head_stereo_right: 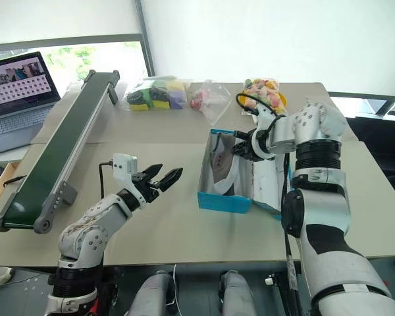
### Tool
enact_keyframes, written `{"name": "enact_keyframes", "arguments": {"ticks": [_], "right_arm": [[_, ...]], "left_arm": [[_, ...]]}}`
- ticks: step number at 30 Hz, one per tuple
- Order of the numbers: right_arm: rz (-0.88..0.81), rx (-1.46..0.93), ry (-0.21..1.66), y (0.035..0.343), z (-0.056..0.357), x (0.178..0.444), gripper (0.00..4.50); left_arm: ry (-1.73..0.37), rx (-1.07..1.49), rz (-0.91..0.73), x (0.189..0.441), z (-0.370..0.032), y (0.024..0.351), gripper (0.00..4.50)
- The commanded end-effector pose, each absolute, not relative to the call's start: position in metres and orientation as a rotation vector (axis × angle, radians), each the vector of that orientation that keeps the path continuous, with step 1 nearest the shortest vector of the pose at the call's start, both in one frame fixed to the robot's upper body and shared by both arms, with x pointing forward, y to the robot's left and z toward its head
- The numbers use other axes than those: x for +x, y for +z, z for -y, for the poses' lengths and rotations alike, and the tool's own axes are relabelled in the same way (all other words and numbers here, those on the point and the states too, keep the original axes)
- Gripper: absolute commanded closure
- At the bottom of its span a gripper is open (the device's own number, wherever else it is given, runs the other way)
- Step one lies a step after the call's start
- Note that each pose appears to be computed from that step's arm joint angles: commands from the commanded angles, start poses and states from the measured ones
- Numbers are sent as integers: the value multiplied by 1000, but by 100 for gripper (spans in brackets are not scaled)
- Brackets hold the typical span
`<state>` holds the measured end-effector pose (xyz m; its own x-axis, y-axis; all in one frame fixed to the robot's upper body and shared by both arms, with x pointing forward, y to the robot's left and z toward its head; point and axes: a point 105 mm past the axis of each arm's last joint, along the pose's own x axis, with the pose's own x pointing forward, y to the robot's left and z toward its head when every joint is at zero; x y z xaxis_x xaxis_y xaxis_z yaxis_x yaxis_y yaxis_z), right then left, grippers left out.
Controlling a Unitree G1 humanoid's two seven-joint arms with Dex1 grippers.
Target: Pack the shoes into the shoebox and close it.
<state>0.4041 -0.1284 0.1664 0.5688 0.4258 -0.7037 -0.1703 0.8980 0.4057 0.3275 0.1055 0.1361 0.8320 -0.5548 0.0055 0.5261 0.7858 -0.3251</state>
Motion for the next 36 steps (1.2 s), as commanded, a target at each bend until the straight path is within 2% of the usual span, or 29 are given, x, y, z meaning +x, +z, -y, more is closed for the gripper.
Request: {"name": "enact_keyframes", "arguments": {"ticks": [1, 11, 13, 14, 19, 22, 23, 28, 36], "right_arm": [[-897, 281, 369, 165, 121, 410, 412], [-953, 237, 343, 124, 113, 415, 412], [-935, 259, 336, 123, 113, 417, 305], [-921, 274, 330, 124, 114, 419, 296], [-872, 304, 330, 137, 114, 425, 129], [-796, 278, 332, 161, 118, 430, 24], [-762, 272, 335, 171, 120, 432, 4], [-649, 301, 322, 204, 136, 425, 4], [-524, 312, 288, 216, 169, 387, 4]], "left_arm": [[-586, -328, -59, 326, -105, 141, 1], [-584, -340, -64, 323, -101, 138, 1], [-590, -329, -64, 324, -101, 139, 0], [-591, -328, -64, 324, -101, 139, 0], [-597, -325, -63, 324, -101, 140, 0], [-606, -320, -62, 326, -100, 141, 0], [-609, -319, -62, 326, -100, 142, 0], [-624, -314, -65, 327, -98, 142, 0], [-710, -284, -75, 330, -91, 143, 0]]}}
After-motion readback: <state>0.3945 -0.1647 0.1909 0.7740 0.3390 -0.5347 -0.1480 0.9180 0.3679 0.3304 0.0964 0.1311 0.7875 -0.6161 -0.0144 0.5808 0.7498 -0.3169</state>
